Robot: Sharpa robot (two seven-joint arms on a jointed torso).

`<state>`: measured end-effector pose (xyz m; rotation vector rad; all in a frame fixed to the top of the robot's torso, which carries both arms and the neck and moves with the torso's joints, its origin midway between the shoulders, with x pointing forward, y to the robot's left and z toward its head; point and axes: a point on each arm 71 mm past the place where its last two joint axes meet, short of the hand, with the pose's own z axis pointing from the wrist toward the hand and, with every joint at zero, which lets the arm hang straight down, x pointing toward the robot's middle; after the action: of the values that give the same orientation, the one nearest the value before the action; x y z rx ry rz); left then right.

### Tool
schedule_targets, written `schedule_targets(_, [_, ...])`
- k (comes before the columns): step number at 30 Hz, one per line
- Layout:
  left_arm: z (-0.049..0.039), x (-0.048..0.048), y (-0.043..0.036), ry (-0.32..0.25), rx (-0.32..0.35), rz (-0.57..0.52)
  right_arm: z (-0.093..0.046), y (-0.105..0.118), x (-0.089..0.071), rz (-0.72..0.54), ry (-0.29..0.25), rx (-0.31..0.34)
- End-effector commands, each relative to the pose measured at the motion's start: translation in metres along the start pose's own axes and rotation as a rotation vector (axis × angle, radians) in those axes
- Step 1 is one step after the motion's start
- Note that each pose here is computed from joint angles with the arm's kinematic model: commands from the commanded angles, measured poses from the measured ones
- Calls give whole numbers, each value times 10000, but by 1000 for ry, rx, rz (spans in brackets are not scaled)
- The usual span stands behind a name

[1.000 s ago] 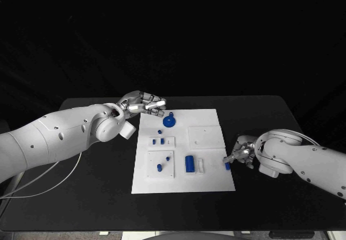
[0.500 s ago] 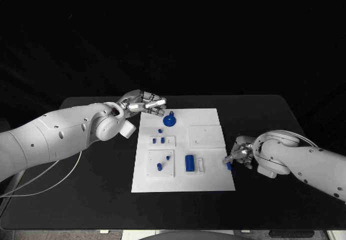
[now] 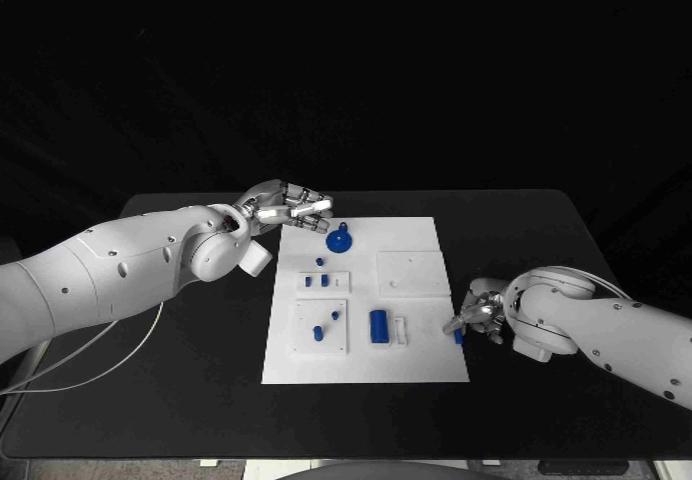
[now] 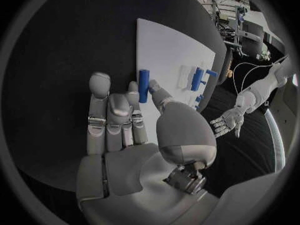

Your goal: Assemble the parts on the task board

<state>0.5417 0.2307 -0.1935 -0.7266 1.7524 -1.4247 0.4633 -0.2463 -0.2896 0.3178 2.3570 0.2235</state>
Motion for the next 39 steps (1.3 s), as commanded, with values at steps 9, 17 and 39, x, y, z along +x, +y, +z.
schedule_targets(9, [-16,-2,2,13,1,-2,1,-160,120,46,42,39])
schedule_targets(17, [-18,-10,6,11,-1,-1,-71,-259,-56,113,30,44])
schedule_targets(39, [-13,-7,13,13,-7,-1,-357,234,-131,177,122,-112])
